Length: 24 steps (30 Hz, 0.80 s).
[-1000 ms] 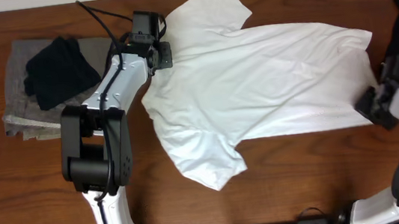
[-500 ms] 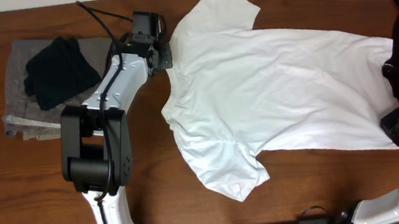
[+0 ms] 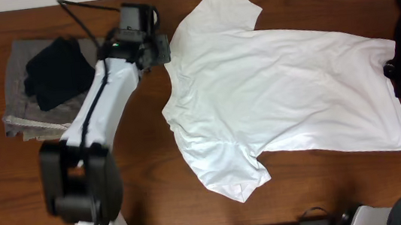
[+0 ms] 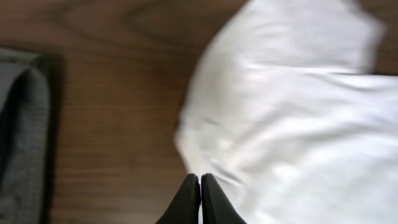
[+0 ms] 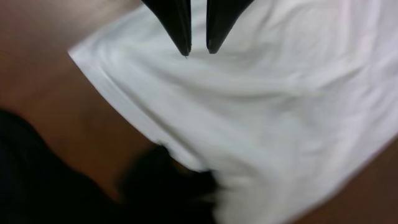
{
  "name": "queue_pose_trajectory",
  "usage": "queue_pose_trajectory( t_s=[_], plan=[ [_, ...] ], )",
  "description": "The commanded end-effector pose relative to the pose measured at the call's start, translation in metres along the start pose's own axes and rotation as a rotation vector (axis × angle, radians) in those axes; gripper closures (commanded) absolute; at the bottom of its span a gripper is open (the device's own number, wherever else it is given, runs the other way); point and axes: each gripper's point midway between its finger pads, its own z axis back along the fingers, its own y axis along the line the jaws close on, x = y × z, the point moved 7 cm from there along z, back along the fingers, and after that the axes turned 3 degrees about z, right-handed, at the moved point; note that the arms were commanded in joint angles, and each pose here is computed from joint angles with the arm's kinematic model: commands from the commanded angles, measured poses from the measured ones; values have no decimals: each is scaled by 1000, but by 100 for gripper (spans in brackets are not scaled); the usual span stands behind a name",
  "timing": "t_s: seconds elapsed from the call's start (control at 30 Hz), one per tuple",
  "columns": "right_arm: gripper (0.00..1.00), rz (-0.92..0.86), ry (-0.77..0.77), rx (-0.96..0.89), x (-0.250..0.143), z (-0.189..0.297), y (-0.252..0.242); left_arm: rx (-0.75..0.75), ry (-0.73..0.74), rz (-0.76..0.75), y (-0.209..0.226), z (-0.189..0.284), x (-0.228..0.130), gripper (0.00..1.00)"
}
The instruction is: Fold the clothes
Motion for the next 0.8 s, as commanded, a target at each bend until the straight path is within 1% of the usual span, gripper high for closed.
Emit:
queue_pose_trajectory(
  t_s=[0.0, 0.03, 0.1, 0.23, 0.27, 0.3, 0.33, 0.4, 0.43, 0.47, 0.53, 0.63, 0.7, 0.77],
  plan=[
    [90, 151, -24, 83, 1, 3, 36, -166, 97, 45, -21, 16, -12, 94],
    [90, 170, -41, 93, 3, 3, 43, -172, 139, 59, -22, 17, -19, 94],
    [89, 202, -69, 116, 5, 2, 56, -164, 270, 102, -23, 21, -42, 94],
    [85, 230, -91, 138, 8, -4, 68, -107, 491, 108, -27, 31, -83, 94],
    [80, 231, -90, 139, 9, -6, 69, -98, 530, 102, -30, 34, -91, 94],
    [72, 232, -88, 139, 10, -10, 69, -90, 569, 91, -34, 37, -99, 94],
    [61, 233, -86, 138, 10, -12, 70, -85, 594, 83, -37, 40, -104, 94],
    [34, 232, -74, 136, 10, -18, 70, -75, 620, 67, -41, 42, -110, 94],
    [20, 231, -66, 133, 10, -21, 69, -62, 619, 60, -41, 43, -111, 94],
    [1, 230, -57, 130, 9, -24, 69, -38, 607, 59, -39, 42, -110, 94],
    [1, 229, -43, 127, 9, -30, 69, 14, 573, 82, -33, 39, -105, 94],
    [1, 227, -22, 122, 7, -36, 68, 25, 538, 141, -29, 36, -98, 94],
    [1, 227, -5, 117, 4, -37, 67, 21, 553, 147, -29, 38, -100, 94],
    [1, 226, 3, 115, 3, -37, 67, 37, 597, 142, -30, 42, -108, 94]
  ],
)
